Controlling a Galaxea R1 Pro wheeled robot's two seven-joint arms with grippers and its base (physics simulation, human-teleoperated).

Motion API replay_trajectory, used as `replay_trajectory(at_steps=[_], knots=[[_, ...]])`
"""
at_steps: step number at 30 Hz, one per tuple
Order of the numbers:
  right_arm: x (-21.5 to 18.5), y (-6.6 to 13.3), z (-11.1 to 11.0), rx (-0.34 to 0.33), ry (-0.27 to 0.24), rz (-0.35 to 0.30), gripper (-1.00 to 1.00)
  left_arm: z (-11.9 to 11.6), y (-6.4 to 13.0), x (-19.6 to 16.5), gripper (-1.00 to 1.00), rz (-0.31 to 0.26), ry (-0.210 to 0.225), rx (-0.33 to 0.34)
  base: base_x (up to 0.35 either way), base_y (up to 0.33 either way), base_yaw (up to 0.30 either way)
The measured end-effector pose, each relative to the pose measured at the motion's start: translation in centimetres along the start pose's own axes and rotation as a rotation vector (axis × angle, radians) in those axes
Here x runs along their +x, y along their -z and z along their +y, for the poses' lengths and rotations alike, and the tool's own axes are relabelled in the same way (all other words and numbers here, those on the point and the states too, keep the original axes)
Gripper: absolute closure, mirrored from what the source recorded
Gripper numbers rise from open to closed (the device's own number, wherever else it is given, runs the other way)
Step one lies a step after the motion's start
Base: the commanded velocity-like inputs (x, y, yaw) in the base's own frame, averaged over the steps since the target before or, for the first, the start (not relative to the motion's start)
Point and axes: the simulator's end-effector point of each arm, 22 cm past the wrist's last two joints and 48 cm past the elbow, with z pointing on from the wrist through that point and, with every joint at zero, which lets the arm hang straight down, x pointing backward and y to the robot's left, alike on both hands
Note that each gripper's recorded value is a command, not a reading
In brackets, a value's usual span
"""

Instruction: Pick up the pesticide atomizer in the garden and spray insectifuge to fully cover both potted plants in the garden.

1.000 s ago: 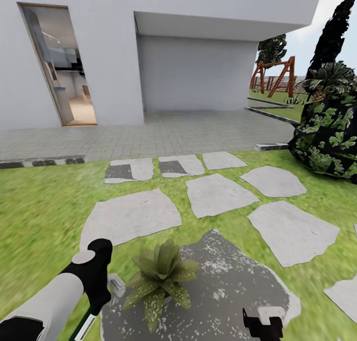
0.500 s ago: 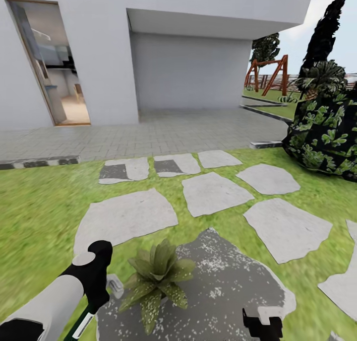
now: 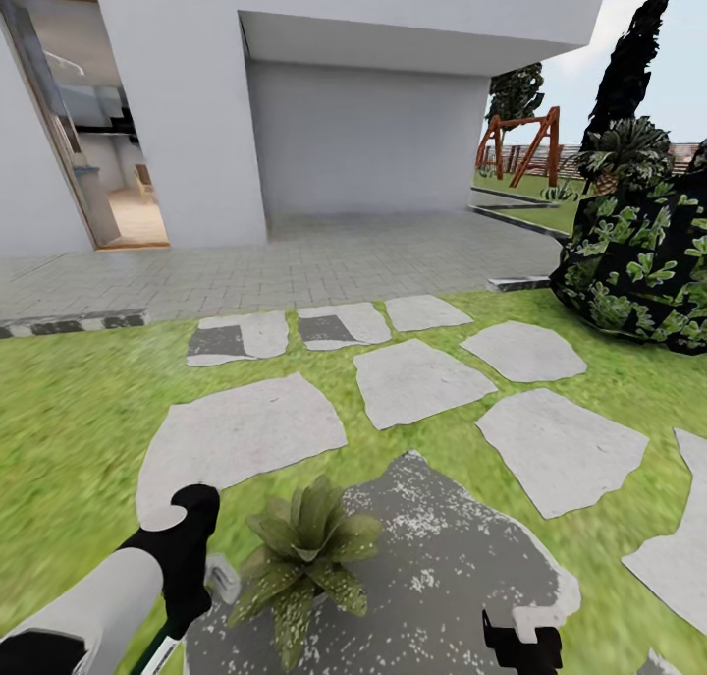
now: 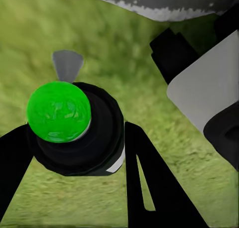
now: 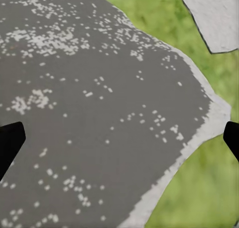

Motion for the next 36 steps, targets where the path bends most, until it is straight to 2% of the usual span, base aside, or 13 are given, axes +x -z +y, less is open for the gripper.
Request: replay_trajectory(at_steps=[5,11,15,17,19,23,30,36], knots=[[0.0,0.0,0.0,0.000,0.000,0.001,-1.00,-0.8,-1.4,1.0,1.00,0.037,0.002,0.030,0.000,0.000,0.000],[0.0,0.0,0.0,0.000,0.000,0.000,-1.00,-1.2,-1.0,0.1,1.00,0.011,-0.002,0.037,0.000,0.000,0.000],[0.0,0.0,0.0,0.000,0.000,0.001,-1.00,-0.6,0.1,-0.7,1.00,-0.025,-0.002,0.013,0.000,0.000,0.000],[0.0,0.0,0.0,0.000,0.000,0.001,-1.00,-0.6,0.5,-1.3,1.00,-0.077,0.032,0.047,0.000,0.000,0.000],[0.0,0.0,0.0,0.000,0.000,0.000,-1.00,-0.6,0.4,-1.1,1.00,-0.096,0.057,0.076,0.000,0.000,0.000],[0.0,0.0,0.0,-0.001,0.001,0.000,-1.00,-0.5,0.0,-0.6,1.00,-0.090,0.063,0.084,0.000,0.000,0.000],[0.0,0.0,0.0,-0.001,0.001,0.000,-1.00,-0.9,-0.1,-0.9,1.00,-0.088,0.048,0.084,0.008,0.003,0.000],[0.0,0.0,0.0,-0.001,0.001,0.000,-1.00,-0.5,0.0,-0.7,1.00,-0.079,0.043,0.066,0.173,0.122,0.000]])
